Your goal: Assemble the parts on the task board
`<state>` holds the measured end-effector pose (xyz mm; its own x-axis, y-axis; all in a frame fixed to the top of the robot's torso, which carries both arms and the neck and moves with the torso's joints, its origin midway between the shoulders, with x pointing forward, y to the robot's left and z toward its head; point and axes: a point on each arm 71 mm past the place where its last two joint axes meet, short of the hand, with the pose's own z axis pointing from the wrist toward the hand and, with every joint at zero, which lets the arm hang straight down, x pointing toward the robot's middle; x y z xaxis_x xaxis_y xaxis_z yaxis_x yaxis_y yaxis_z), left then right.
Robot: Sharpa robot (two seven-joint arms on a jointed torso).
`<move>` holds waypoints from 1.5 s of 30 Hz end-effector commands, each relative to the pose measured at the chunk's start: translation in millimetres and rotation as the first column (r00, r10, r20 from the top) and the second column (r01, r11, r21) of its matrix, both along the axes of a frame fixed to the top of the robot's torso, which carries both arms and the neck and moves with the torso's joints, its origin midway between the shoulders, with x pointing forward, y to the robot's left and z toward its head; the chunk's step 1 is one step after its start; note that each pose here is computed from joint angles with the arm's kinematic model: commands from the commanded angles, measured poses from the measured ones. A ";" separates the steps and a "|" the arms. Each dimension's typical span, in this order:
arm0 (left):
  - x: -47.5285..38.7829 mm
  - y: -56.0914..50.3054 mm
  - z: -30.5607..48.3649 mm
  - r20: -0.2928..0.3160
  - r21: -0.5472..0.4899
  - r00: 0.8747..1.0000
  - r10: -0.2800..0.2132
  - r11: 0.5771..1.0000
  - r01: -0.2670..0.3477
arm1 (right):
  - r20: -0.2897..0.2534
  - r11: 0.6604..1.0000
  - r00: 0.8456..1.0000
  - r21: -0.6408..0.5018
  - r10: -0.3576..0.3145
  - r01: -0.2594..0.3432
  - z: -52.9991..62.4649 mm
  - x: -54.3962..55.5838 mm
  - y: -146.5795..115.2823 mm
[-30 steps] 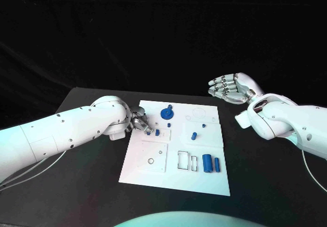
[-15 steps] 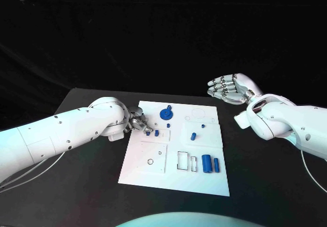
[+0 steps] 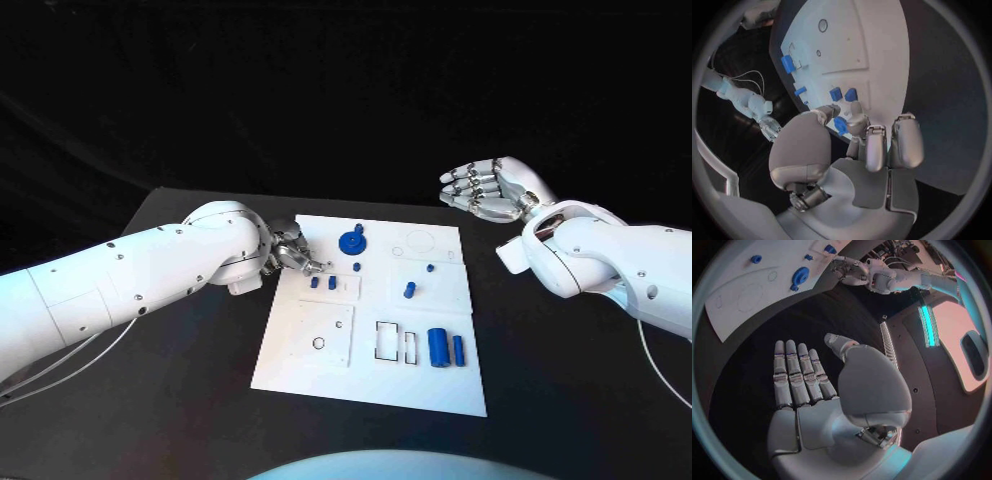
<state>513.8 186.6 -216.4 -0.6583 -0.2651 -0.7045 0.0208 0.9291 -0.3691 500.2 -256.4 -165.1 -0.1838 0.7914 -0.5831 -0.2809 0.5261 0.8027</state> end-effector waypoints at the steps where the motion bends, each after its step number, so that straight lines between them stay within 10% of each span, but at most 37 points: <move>1: 2.3 -3.1 9.0 0.068 -0.098 0.997 0.029 0.995 -0.022 | 0.005 1.000 1.000 0.001 0.004 -0.004 -0.1 -0.3 0.3; 10: 6.7 -15.8 26.0 0.251 -0.338 0.967 0.033 0.940 0.056 | 0.003 1.000 1.000 0.000 0.003 -0.003 -0.5 0.0 -0.1; 21: -1.2 -47.2 20.2 0.493 -0.230 0.851 -0.181 0.916 0.328 | 0.000 1.000 1.000 0.001 0.007 -0.007 -1.2 -0.3 1.0; 26: -2.3 -55.3 8.7 0.512 -0.147 0.821 -0.253 0.916 0.374 | 0.000 1.000 1.000 0.001 0.008 -0.008 -1.4 -0.4 1.3; 33: -1.9 -62.6 -2.5 0.503 -0.065 0.806 -0.313 0.916 0.396 | 0.000 1.000 1.000 0.002 0.010 -0.010 -1.5 -0.6 1.9; 45: 0.1 -74.8 -11.5 0.450 0.031 0.814 -0.366 0.918 0.396 | 0.000 1.000 1.000 0.003 0.012 -0.012 -1.5 -0.7 3.0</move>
